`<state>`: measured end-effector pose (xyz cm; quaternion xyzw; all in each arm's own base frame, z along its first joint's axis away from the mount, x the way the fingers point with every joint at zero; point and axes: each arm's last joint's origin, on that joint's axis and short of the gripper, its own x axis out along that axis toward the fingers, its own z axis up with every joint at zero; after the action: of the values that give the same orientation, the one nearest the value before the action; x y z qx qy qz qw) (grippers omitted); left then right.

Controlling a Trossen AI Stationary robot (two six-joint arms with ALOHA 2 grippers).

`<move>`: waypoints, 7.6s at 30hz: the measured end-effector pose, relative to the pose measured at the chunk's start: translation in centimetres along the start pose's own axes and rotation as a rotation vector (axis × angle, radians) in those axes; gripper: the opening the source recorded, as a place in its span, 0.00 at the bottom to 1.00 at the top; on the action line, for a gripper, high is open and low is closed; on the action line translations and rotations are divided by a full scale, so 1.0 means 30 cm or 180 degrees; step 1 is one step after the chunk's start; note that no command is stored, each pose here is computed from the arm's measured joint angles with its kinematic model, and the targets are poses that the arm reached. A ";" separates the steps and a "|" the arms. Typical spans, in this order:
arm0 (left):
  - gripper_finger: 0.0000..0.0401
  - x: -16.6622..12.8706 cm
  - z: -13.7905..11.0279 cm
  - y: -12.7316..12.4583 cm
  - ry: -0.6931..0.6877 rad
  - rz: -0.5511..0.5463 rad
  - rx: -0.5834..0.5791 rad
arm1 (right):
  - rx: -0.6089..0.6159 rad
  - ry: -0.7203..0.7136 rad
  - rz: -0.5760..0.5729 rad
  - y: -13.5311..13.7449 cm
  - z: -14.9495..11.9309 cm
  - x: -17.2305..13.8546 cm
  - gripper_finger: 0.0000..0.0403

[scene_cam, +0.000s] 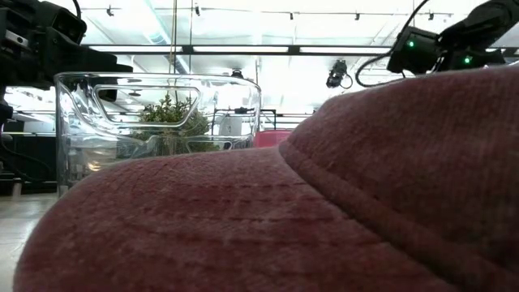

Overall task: Pick & Place hat
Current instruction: Put the top right black cap into the red bin, then put the top black cap into the red bin

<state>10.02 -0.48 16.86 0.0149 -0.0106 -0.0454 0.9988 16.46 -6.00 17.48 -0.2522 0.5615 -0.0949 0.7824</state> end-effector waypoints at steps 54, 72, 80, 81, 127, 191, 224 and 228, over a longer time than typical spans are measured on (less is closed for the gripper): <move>0.42 0.000 0.000 0.000 0.0000 0.0001 0.0000 | 0.1244 0.0384 -0.0280 -0.108 0.116 -0.008 0.01; 0.42 0.000 0.000 0.000 0.0001 0.0000 -0.0001 | 0.1929 -0.0401 -0.0051 -0.046 0.344 -0.312 0.00; 0.42 0.000 0.000 0.000 0.0000 0.0000 0.0000 | 0.2189 -0.0849 0.0320 0.060 0.401 -0.405 0.00; 0.42 0.000 0.000 0.000 -0.0001 0.0001 -0.0001 | 0.2242 -0.0909 0.0367 0.072 0.409 -0.411 0.00; 0.42 0.000 0.000 0.000 -0.0001 0.0001 0.0000 | 0.2522 -0.0175 0.0288 0.359 0.589 -0.046 0.02; 0.42 0.000 0.000 0.000 0.0000 0.0001 0.0000 | 0.0178 -0.0683 0.0066 -0.313 0.422 0.169 0.58; 0.42 0.000 0.000 0.000 0.0000 0.0001 0.0000 | 0.0180 -0.0453 0.0431 -0.424 0.313 0.450 0.19; 0.42 0.000 0.000 0.000 0.0001 0.0000 0.0000 | 0.0126 -0.0324 0.0313 -0.435 0.316 0.440 0.04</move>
<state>10.02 -0.48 16.85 0.0149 -0.0103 -0.0454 0.9988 31.64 -20.12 15.33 -0.2133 0.5306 -0.0545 0.8185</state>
